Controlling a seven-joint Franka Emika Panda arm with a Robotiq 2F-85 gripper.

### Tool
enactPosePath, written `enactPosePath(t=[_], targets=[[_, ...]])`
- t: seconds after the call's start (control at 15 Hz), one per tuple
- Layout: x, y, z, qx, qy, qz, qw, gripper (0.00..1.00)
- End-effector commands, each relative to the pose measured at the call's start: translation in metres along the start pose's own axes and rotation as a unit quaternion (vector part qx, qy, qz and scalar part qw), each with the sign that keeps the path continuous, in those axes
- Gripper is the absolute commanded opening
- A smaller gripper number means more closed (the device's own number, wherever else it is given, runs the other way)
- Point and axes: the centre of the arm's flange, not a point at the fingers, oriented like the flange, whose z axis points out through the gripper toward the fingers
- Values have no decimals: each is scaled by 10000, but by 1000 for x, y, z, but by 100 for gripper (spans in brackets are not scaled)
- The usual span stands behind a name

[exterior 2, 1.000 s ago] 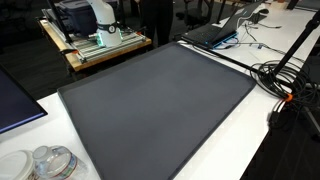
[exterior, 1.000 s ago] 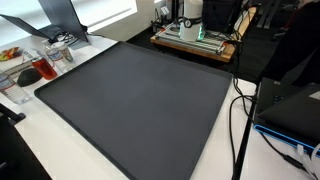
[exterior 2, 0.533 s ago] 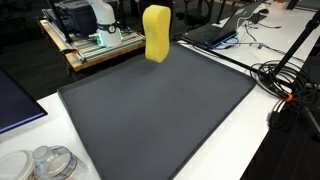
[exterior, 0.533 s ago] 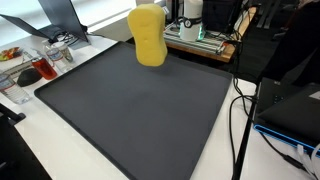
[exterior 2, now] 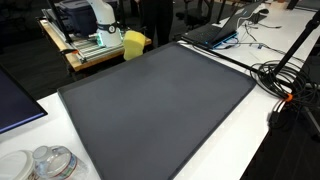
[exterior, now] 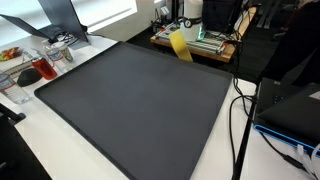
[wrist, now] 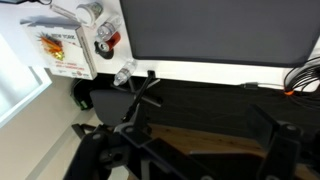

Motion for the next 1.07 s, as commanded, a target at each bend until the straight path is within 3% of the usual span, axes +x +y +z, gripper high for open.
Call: enactPosePath(t=[0.0, 0.2, 0.47, 1.0], targets=[[15, 1, 14, 761, -652, 0, 9950, 100], [22, -6, 49, 1189, -1344, -3, 9838, 100], [28, -19, 112, 1501, -2385, -34, 9595, 100], [14, -45, 213, 1037, -4117, -83, 9054, 100]])
